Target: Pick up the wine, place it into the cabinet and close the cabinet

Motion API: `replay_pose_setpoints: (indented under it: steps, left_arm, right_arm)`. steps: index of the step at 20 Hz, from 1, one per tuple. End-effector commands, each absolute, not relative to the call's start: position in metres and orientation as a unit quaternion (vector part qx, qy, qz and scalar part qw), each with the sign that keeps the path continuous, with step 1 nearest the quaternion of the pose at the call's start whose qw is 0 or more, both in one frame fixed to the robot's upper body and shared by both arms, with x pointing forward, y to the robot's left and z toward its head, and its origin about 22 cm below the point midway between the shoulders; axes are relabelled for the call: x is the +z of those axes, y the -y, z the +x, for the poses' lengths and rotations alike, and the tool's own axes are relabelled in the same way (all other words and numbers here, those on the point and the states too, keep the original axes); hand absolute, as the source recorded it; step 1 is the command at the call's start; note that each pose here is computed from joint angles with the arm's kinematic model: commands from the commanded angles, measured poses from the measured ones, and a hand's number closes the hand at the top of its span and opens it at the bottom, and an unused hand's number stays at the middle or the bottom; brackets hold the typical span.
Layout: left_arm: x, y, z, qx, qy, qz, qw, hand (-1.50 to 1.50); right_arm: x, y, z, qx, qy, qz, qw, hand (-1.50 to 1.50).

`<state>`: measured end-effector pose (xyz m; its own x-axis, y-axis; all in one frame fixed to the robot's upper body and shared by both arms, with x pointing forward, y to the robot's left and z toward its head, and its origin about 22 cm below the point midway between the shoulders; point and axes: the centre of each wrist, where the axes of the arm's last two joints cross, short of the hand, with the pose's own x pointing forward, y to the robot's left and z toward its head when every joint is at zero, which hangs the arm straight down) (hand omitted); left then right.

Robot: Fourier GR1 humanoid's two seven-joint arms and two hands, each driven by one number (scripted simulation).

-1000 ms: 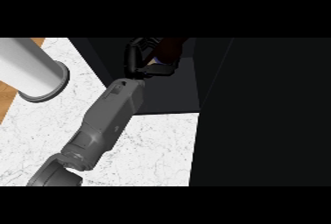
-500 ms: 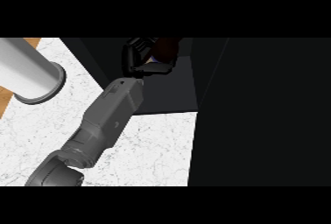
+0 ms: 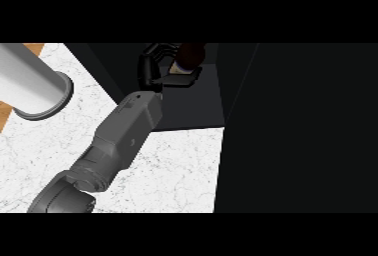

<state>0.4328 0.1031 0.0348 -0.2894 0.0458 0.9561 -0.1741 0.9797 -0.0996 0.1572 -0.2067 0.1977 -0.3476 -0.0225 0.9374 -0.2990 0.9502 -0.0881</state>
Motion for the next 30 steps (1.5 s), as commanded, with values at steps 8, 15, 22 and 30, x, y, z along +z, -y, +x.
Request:
replay_pose_setpoints:
  steps: [8,15,22,30]
  left_arm:
    - [0.013,-0.122,0.425,0.072,0.779,0.092,0.617,-1.5]
    - [-0.003,-0.129,0.418,0.048,0.78,0.12,0.612,-1.5]
    - [-0.001,-0.125,0.418,0.07,0.791,0.119,0.597,-1.5]
    - [-0.002,-0.128,0.418,0.068,0.794,0.094,0.597,-1.5]
  right_arm:
    - [0.205,0.204,0.147,0.113,0.817,0.115,0.554,-1.5]
    - [0.198,0.203,0.152,0.114,0.82,0.112,0.55,-1.5]
    - [0.204,0.207,0.152,0.127,0.819,0.115,0.548,-1.5]
    - [0.204,0.206,0.152,0.123,0.817,0.113,0.552,-1.5]
